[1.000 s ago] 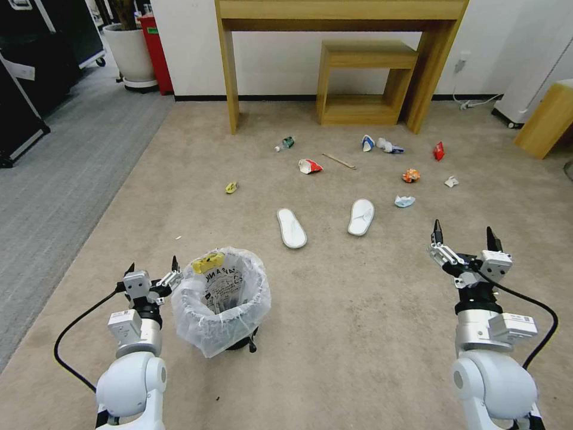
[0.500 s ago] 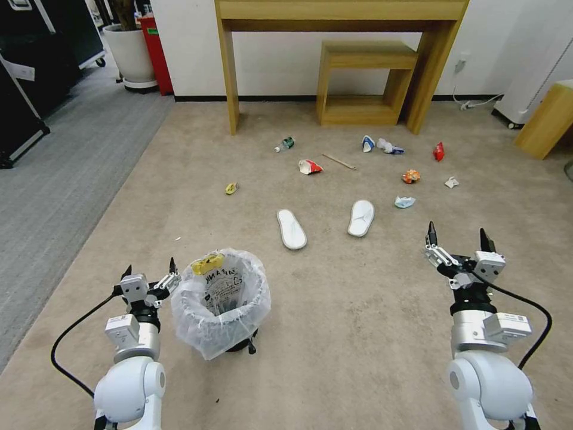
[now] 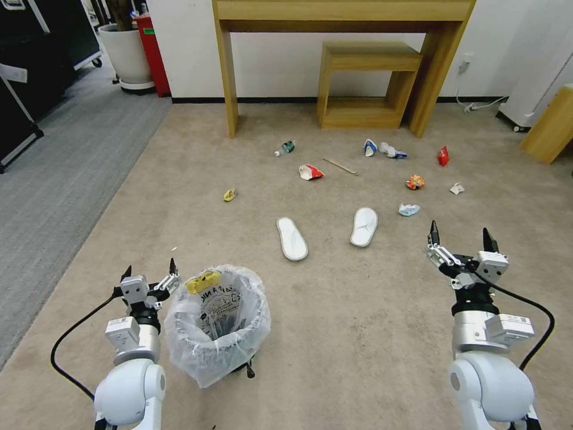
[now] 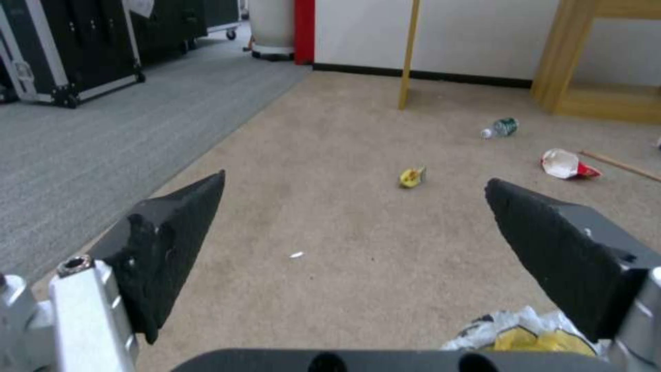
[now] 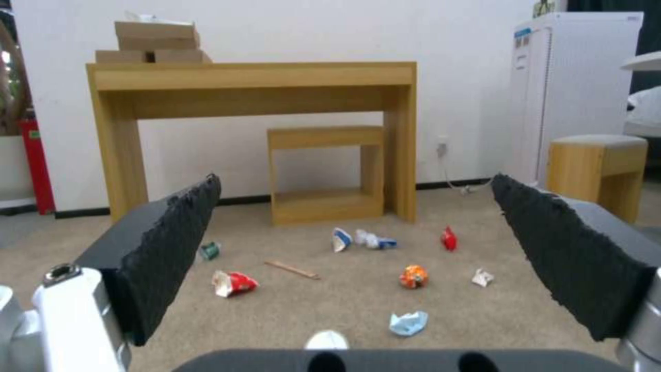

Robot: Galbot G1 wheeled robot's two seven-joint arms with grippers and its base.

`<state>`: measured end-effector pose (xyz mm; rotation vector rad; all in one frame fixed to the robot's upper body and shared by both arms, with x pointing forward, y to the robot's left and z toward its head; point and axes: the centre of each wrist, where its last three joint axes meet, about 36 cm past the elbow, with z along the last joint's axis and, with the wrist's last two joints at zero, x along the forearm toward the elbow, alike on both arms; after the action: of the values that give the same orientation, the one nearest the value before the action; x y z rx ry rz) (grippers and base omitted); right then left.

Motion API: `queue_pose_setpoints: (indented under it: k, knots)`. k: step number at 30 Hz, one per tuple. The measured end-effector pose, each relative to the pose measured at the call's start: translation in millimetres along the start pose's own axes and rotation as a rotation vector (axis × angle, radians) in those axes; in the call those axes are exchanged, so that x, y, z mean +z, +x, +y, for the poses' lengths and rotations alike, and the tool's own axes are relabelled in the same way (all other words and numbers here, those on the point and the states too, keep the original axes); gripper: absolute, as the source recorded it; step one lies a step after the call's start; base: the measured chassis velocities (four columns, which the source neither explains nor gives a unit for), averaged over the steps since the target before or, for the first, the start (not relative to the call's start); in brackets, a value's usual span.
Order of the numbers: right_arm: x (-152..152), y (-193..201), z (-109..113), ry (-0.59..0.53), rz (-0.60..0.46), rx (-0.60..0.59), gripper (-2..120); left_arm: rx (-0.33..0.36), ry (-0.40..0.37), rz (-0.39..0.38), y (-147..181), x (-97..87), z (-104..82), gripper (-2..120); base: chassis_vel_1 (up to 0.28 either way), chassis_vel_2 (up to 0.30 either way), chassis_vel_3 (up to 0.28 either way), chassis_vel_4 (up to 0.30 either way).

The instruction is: Pick up the trash bin and place the garbage on the floor into it.

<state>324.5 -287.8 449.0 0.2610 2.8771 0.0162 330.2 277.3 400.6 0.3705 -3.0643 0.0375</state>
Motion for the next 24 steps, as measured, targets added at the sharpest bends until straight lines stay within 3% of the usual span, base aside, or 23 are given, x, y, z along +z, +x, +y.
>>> queue_pose_setpoints:
  k: [8,24]
  knots:
    - [3.2,-3.1,-1.8,-0.017,0.007,0.004,100,0.017,0.030,0.016,0.5,-7.6,-4.6,100,0.000,0.000,0.000,0.000]
    - [4.7,-2.6,-2.7,-0.012,0.015,0.015,100,0.025,0.027,0.052,-0.2,-0.7,-7.9,100,0.000,0.000,0.000,0.000]
